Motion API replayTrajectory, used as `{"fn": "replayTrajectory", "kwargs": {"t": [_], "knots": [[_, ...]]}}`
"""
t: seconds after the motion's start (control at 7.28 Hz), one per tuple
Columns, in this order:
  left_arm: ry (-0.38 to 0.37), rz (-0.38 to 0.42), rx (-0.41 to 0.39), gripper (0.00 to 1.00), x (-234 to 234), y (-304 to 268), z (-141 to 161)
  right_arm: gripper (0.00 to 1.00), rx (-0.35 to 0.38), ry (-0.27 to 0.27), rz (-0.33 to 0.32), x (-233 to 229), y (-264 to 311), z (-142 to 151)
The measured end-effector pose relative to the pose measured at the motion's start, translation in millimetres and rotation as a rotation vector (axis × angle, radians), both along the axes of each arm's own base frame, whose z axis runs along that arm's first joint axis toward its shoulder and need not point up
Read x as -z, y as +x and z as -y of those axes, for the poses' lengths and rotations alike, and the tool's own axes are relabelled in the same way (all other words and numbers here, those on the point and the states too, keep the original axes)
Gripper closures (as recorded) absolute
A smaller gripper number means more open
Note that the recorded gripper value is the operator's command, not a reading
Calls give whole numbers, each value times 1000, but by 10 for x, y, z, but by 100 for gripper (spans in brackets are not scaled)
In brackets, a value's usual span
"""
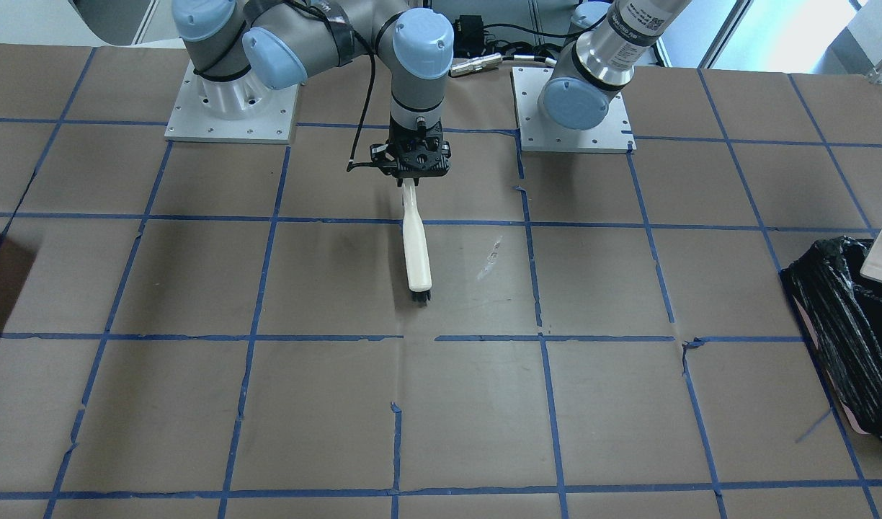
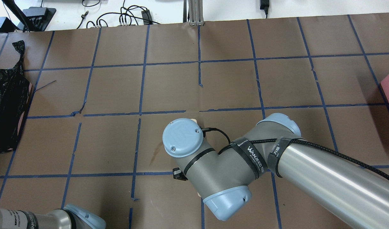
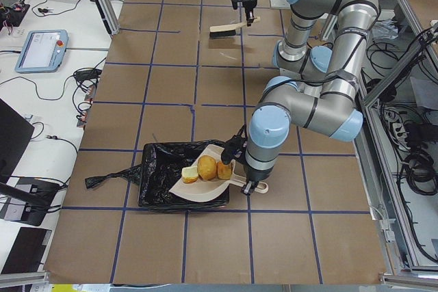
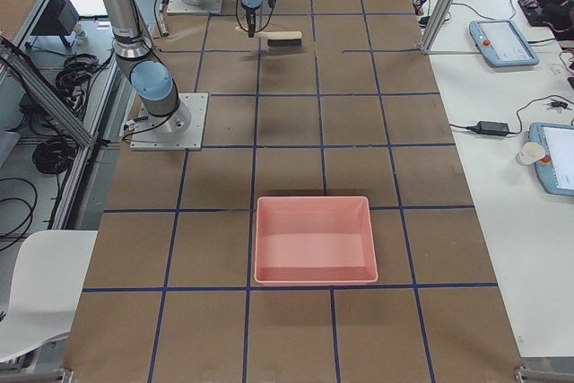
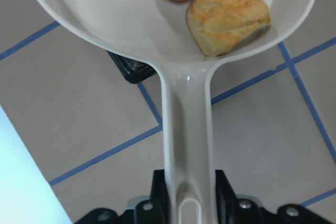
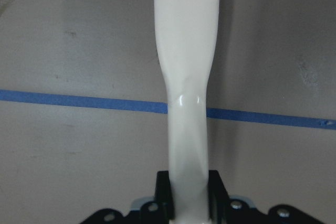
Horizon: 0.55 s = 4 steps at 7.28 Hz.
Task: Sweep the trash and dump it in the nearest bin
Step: 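Tilt the dustpan over the black trash bin with the left gripper to dump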
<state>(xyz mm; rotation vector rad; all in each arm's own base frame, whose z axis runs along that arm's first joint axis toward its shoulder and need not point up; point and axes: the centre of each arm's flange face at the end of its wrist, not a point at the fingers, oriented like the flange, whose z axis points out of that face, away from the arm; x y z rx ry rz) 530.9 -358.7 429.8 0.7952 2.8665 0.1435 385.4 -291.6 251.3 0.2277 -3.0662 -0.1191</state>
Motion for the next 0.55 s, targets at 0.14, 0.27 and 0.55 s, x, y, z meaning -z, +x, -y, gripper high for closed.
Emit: {"fn": "replayTrajectory", "kwargs": {"t": [0.14, 0.27, 0.55], "knots": [[27, 25, 19, 96, 31, -13, 87, 92, -7, -2, 0, -24, -53, -126], [47, 35, 38, 96, 104, 24, 138, 92, -7, -4, 0, -42, -120, -286], [67, 67, 61, 96, 182, 96, 194, 92, 22, -8, 0, -65, -172, -579]]}}
